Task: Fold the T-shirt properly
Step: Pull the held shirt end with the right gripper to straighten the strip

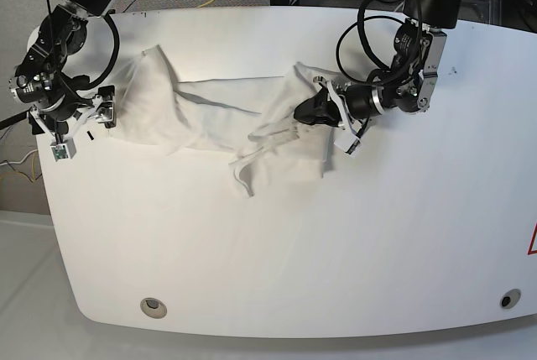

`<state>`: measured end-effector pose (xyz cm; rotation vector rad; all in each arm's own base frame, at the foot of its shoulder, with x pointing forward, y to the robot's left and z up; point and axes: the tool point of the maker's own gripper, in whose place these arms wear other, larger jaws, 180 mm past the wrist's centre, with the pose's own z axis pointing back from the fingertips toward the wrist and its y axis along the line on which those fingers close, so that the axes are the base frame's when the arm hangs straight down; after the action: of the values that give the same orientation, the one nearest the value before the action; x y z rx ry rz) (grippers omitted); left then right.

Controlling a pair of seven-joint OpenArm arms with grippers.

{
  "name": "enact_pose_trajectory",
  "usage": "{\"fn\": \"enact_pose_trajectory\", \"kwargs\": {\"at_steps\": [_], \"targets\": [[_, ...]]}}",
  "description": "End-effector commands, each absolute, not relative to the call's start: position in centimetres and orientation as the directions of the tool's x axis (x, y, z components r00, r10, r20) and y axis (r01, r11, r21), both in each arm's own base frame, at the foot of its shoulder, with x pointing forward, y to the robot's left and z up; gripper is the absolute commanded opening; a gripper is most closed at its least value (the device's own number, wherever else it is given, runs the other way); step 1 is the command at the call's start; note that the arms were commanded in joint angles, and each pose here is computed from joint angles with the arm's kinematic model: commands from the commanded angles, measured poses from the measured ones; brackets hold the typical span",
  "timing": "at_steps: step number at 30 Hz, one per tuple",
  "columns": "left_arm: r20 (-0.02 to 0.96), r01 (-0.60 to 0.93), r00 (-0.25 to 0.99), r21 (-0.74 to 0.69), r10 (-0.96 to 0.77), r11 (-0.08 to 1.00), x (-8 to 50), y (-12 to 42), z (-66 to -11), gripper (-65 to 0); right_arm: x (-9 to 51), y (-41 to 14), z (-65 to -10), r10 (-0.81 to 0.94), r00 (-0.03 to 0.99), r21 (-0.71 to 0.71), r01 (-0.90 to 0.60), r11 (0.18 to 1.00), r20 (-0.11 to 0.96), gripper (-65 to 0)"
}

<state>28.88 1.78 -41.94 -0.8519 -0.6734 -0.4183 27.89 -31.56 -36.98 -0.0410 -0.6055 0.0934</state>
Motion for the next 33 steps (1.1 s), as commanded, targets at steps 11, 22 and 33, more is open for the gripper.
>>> {"fn": "enact_pose_trajectory", "kwargs": {"at_steps": [11, 22, 33], "targets": [[0.709, 0.603, 0.700, -0.525, -0.083, 0.601, 29.6, 2.0, -41.3, -63.8, 28.2, -31.8, -39.1, 0.034, 0.813, 0.008, -0.047, 0.999, 0.581, 0.0], [0.709, 0.603, 0.700, -0.525, -0.083, 0.601, 29.6, 2.0, -41.3, -63.8, 27.9, -31.6, -41.1, -0.019, 0.812, 0.068, -0.025, 0.997, 0.584, 0.0], [0.710, 0.603, 0.699, -0.526, -0.080, 0.600, 29.7, 2.0, -41.2, -63.8, 27.2, -31.0, -42.1, -0.031, 0.816, 0.088, -0.025, 0.996, 0.578, -47.0]]}}
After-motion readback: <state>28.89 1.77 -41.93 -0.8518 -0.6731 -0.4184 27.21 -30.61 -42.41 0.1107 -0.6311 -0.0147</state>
